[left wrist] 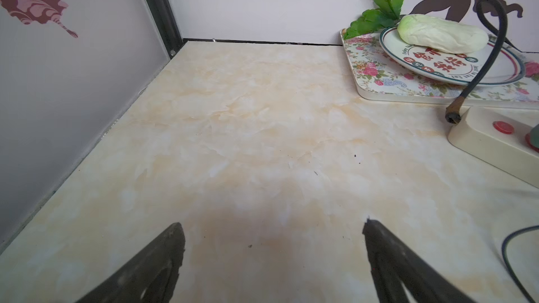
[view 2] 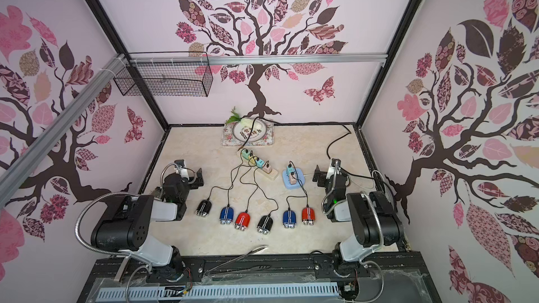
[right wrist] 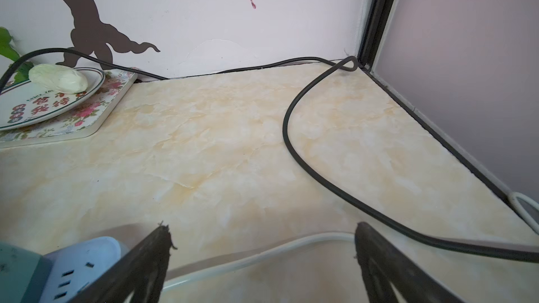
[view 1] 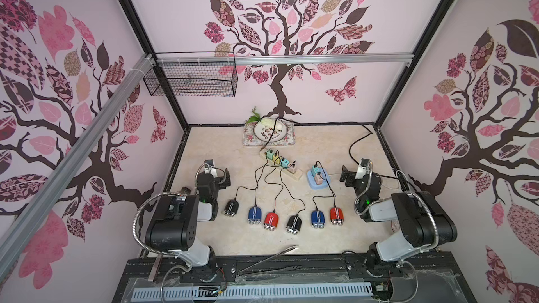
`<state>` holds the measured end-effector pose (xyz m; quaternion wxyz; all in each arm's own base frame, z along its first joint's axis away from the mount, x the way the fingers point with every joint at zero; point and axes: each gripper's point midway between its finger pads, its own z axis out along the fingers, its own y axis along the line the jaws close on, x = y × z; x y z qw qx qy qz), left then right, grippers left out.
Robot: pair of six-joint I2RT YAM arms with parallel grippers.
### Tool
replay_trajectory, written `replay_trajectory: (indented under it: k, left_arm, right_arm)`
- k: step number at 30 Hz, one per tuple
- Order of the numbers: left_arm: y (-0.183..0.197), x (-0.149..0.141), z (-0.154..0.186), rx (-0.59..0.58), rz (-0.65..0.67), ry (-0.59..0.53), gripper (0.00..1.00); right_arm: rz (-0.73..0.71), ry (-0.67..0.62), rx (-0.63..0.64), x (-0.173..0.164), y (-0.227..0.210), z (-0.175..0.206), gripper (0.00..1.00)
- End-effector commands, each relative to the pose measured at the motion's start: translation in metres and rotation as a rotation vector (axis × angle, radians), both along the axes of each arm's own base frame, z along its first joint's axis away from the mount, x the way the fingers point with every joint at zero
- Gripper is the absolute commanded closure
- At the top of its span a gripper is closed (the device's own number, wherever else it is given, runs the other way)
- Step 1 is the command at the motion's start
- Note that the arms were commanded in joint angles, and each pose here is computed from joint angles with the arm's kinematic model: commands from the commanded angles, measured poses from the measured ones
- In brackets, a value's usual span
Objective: Unplug the electric shaver
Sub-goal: Pick up the electric shaver from the center of the board.
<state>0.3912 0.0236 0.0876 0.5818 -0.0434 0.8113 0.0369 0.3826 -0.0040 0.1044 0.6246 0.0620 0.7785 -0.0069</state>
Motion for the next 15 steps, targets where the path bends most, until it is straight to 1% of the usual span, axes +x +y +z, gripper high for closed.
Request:
replay_trajectory:
  k: [1,15]
  left_arm:
    - [0.0014,0.0106,0.0176,-0.002,-0.001,-0.062,0.02]
    - [0.0013,0.0114,0.0178,-0.011,-0.003,-0.061,0.02]
  right_arm:
    - [-0.004,-0.037,-0.013,0.0034,0.0010,0.0091,0.00]
    - [-0.002,-0.036,-0.008,0.0034,0.0013,0.0086,0.00]
